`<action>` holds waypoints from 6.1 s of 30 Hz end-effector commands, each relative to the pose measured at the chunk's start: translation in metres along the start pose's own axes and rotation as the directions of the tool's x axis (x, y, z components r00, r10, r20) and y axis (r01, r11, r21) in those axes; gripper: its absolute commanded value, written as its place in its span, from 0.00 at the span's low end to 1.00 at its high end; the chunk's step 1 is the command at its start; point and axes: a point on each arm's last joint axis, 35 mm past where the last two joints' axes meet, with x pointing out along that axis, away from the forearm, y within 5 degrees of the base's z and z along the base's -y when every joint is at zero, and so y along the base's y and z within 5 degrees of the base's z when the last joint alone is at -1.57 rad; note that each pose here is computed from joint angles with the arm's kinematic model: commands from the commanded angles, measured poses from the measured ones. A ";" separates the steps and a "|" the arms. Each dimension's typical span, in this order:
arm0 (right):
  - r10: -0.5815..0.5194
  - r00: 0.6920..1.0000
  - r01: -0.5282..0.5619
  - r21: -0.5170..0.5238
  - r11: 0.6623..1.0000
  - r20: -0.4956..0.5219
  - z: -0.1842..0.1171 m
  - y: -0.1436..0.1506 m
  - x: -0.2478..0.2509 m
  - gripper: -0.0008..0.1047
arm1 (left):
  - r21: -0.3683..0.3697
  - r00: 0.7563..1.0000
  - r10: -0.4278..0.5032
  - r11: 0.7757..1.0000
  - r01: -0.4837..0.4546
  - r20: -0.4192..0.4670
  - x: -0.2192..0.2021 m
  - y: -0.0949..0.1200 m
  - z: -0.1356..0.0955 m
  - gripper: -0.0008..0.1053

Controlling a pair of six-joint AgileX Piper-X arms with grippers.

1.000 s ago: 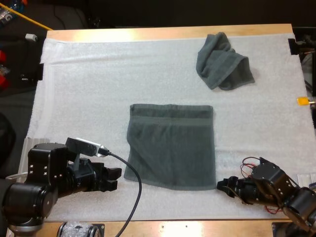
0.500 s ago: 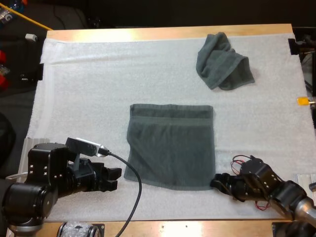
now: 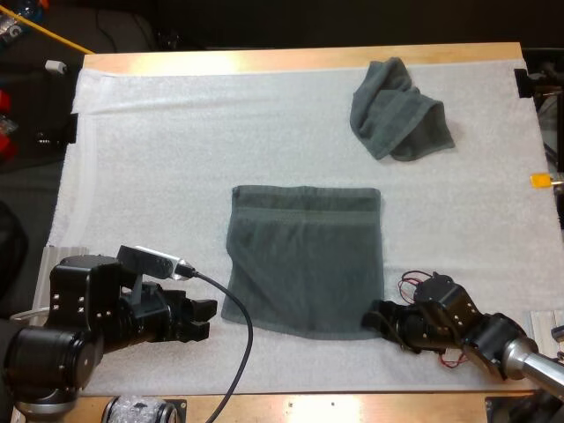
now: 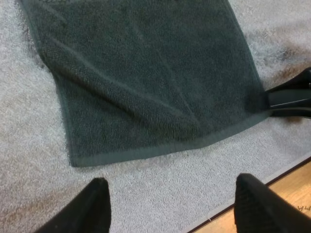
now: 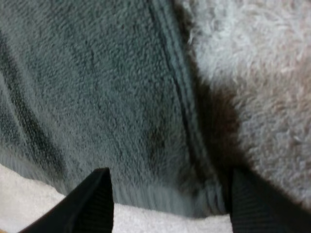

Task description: Pick towel from pile, fold and stack

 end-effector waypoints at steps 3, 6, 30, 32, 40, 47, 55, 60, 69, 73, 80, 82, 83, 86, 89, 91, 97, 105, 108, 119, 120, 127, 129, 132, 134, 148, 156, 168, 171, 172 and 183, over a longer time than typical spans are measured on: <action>0.029 0.999 -0.029 0.008 1.000 -0.021 0.000 0.002 0.002 0.52 | -0.005 1.000 -0.009 1.000 0.009 -0.006 -0.001 -0.001 0.000 0.51; 0.032 0.999 -0.032 0.007 0.999 -0.020 0.000 0.002 0.002 0.51 | -0.005 1.000 -0.009 1.000 0.009 -0.006 -0.001 -0.001 0.000 0.51; -0.077 0.997 0.071 -0.166 0.984 -0.027 0.004 0.013 -0.014 0.01 | -0.044 0.997 -0.014 0.999 0.011 -0.072 0.035 0.017 0.001 0.51; -0.099 0.994 0.090 -0.191 0.978 -0.036 0.005 0.015 -0.017 0.01 | -0.064 0.996 -0.012 0.998 0.006 -0.089 0.044 0.022 0.001 0.51; -0.134 0.989 0.121 -0.200 0.972 -0.057 0.007 0.018 -0.020 0.01 | -0.128 0.981 -0.031 0.992 0.006 -0.193 0.086 0.044 0.001 0.51; -0.133 0.989 0.119 -0.200 0.973 -0.058 0.006 0.018 -0.020 0.01 | -0.177 0.949 -0.043 0.984 -0.013 -0.312 0.124 0.063 0.004 0.51; -0.133 0.989 0.119 -0.194 0.974 -0.058 0.006 0.018 -0.020 0.01 | -0.225 0.919 -0.066 0.974 -0.025 -0.388 0.158 0.080 0.012 0.51; -0.133 0.989 0.120 -0.189 0.975 -0.058 0.006 0.018 -0.020 0.01 | -0.258 0.897 -0.082 0.966 -0.036 -0.435 0.178 0.090 0.013 0.51; -0.133 0.989 0.121 -0.178 0.977 -0.058 0.006 0.018 -0.020 0.01 | -0.315 0.859 -0.129 0.948 -0.039 -0.496 0.205 0.104 0.010 0.51; -0.133 0.989 0.121 -0.178 0.977 -0.058 0.006 0.018 -0.020 0.01 | -0.333 0.847 -0.145 0.942 -0.040 -0.512 0.213 0.108 0.008 0.51; -0.132 0.990 0.120 -0.172 0.978 -0.060 0.006 0.018 -0.020 0.01 | -0.368 0.834 -0.192 0.930 -0.014 -0.518 0.222 0.112 0.006 0.51; -0.132 0.990 0.120 -0.172 0.978 -0.060 0.006 0.018 -0.020 0.01 | -0.368 0.833 -0.192 0.930 -0.015 -0.519 0.222 0.112 0.006 0.51; -0.132 0.990 0.120 -0.172 0.978 -0.060 0.006 0.018 -0.020 0.01 | -0.370 0.833 -0.192 0.929 -0.016 -0.519 0.222 0.112 0.006 0.51; -0.132 0.990 0.120 -0.172 0.978 -0.060 0.006 0.018 -0.020 0.01 | -0.370 0.833 -0.192 0.929 -0.016 -0.519 0.222 0.112 0.006 0.50; -0.132 0.990 0.120 -0.172 0.978 -0.060 0.006 0.018 -0.020 0.01 | -0.370 0.833 -0.192 0.929 -0.016 -0.519 0.222 0.112 0.006 0.41; -0.132 0.990 0.120 -0.172 0.978 -0.060 0.006 0.018 -0.020 0.01 | -0.370 0.833 -0.192 0.929 -0.016 -0.519 0.222 0.112 0.006 0.31; -0.122 0.990 0.109 -0.172 0.979 -0.070 0.006 0.018 -0.020 0.03 | -0.369 0.831 -0.193 0.929 -0.016 -0.521 0.222 0.112 0.006 0.01; -0.061 0.993 0.040 -0.196 0.980 -0.101 0.010 0.032 -0.030 0.07 | -0.333 0.814 -0.198 0.943 0.005 -0.546 0.200 0.100 0.002 0.01; -0.059 0.993 0.037 -0.205 0.978 -0.098 0.012 0.041 -0.042 0.07 | -0.311 0.832 -0.192 0.950 0.024 -0.521 0.182 0.090 0.003 0.01; -0.094 0.985 0.051 -0.275 0.960 -0.146 -0.004 0.051 -0.074 0.07 | -0.112 0.822 -0.095 0.993 0.039 -0.562 0.145 0.039 -0.018 0.01; -0.095 0.982 0.045 -0.294 0.955 -0.161 -0.009 0.052 -0.075 0.07 | -0.085 0.821 -0.067 0.996 0.023 -0.567 0.141 0.036 -0.021 0.01; -0.092 0.976 0.015 -0.360 0.933 -0.198 -0.030 0.064 -0.075 0.07 | -0.040 0.826 -0.057 0.998 0.041 -0.561 0.132 0.028 -0.026 0.01; -0.105 0.983 0.053 -0.317 0.947 -0.150 -0.028 0.065 -0.075 0.07 | -0.048 0.835 -0.064 0.998 0.045 -0.546 0.136 0.028 -0.024 0.01; -0.118 0.991 0.095 -0.294 0.951 -0.061 -0.023 0.067 -0.073 0.07 | -0.073 0.853 -0.078 0.996 0.047 -0.516 0.145 0.028 -0.017 0.01; -0.094 0.995 0.080 -0.272 0.959 -0.037 -0.018 0.069 -0.070 0.07 | -0.112 0.856 -0.124 0.991 0.078 -0.501 0.153 0.028 -0.011 0.01; -0.025 0.996 0.030 -0.060 0.998 0.087 0.042 0.053 -0.045 0.07 | -0.252 0.908 -0.212 0.960 0.124 -0.360 0.202 0.043 0.023 0.01; -0.050 0.997 0.050 -0.004 0.999 0.063 0.055 0.041 -0.029 0.07 | -0.349 0.951 -0.195 0.931 0.103 -0.240 0.201 0.075 0.042 0.01; -0.046 0.966 0.003 0.169 0.986 0.255 0.075 0.045 -0.014 0.07 | -0.406 0.962 -0.183 0.910 0.088 -0.202 0.214 0.102 0.049 0.01; -0.074 0.953 0.016 0.196 0.981 0.293 0.077 0.044 -0.014 0.07 | -0.399 0.960 -0.206 0.909 0.117 -0.188 0.218 0.103 0.051 0.01; -0.081 0.951 0.020 0.201 0.979 0.298 0.077 0.043 -0.014 0.07 | -0.396 0.961 -0.206 0.911 0.120 -0.183 0.218 0.103 0.052 0.01; -0.099 0.919 0.021 0.204 0.979 0.380 0.081 0.045 -0.015 0.07 | -0.332 0.972 -0.207 0.929 0.162 -0.106 0.219 0.102 0.062 0.01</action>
